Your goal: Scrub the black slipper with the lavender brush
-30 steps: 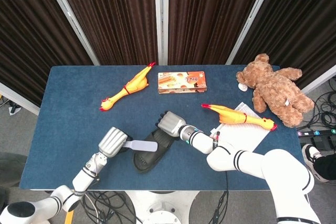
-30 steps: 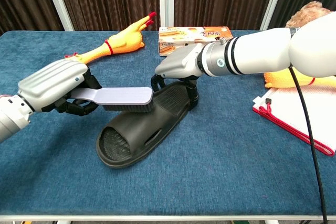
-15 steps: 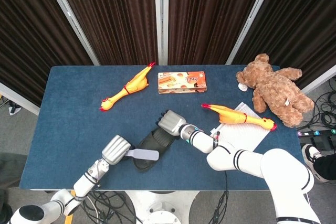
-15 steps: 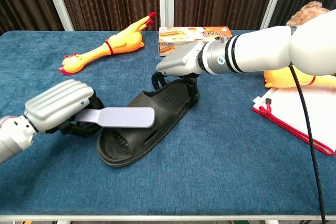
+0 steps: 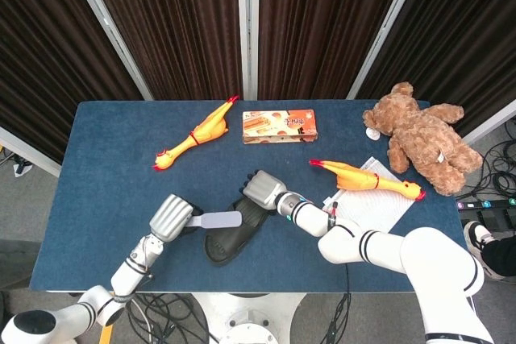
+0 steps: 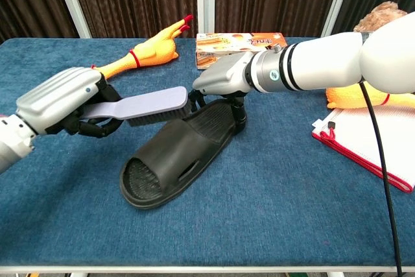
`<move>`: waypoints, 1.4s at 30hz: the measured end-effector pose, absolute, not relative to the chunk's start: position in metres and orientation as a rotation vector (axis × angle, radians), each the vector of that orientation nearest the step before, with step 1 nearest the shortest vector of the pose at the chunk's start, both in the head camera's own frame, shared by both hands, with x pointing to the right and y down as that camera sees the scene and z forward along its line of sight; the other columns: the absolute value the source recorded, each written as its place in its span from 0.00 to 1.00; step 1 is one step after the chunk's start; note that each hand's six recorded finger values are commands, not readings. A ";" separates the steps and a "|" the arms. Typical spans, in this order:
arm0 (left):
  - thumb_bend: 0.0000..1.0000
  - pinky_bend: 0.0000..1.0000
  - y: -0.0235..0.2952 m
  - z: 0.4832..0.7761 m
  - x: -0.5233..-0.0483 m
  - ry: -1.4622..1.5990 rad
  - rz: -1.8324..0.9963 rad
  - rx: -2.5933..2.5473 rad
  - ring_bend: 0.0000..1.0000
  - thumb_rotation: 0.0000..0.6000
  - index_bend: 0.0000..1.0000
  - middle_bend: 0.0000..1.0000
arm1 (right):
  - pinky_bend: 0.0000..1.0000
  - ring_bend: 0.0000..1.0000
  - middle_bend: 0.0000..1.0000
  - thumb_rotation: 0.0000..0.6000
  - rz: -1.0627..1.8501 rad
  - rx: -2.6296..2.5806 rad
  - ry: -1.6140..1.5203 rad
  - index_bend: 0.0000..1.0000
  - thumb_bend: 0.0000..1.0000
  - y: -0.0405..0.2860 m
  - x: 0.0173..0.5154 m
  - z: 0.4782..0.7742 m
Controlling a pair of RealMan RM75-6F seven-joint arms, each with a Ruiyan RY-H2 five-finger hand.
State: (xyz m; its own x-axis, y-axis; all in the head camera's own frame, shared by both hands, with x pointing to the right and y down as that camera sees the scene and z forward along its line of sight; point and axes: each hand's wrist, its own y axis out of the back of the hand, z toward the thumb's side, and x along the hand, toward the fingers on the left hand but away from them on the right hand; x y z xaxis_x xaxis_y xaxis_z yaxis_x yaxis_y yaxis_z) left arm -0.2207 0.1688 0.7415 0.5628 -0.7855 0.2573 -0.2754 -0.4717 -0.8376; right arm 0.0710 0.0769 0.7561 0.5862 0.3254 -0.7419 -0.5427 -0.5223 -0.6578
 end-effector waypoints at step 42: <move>0.55 1.00 0.194 0.771 -0.219 0.600 -0.934 -2.051 0.98 1.00 1.00 1.00 | 0.24 0.16 0.35 1.00 1.099 -1.824 0.169 0.46 0.09 0.077 0.072 0.754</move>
State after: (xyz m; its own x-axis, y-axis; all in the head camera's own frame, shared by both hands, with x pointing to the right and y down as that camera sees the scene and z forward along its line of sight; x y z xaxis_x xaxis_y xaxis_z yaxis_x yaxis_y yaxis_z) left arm -0.2193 0.1939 0.7710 0.6170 -0.6724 0.4090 -0.0923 -0.5779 -0.8109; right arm 0.0715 0.0771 0.7539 0.5841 0.3305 -0.7414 -0.5381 -0.5261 -0.6585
